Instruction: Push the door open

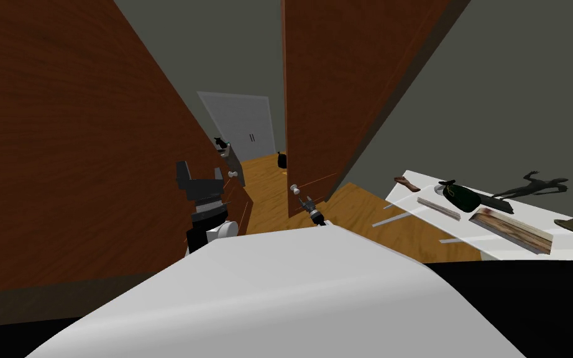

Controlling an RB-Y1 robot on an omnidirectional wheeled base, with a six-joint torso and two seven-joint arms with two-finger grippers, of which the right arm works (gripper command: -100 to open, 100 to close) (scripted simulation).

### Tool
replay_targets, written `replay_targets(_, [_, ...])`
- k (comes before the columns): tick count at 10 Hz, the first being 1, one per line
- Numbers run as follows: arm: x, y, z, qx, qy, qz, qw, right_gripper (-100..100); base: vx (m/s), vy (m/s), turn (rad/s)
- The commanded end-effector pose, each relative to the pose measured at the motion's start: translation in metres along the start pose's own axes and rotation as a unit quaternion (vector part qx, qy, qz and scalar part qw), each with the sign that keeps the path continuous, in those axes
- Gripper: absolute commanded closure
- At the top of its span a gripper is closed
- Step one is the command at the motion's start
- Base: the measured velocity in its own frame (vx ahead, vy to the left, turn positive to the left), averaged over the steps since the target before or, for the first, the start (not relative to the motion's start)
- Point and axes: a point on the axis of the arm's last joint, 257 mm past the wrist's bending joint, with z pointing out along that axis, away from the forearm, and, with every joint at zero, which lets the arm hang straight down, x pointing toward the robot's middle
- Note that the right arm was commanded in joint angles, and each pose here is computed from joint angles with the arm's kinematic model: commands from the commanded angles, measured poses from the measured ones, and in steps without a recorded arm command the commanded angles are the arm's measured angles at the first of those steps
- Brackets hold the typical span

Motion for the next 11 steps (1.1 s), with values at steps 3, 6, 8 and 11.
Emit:
replay_targets(3, [0.0031,-0.0013,-0.0075,-0.009,0.010,-0.070,0.9975,-100,-0.060,0.025,-0.066])
replay_targets(6, [0.0051,-0.0021,-0.0120,-0.015,0.015,-0.111,0.9935,-100,-0.056,0.026,-0.044])
replay_targets(8, [0.0051,-0.0019,-0.0102,-0.012,0.014,-0.106,0.9942,-100,0.037,0.023,0.011])
replay_targets(11, [0.0054,-0.0015,-0.0087,-0.010,0.013,-0.107,0.9942,-100,0.176,0.050,0.022])
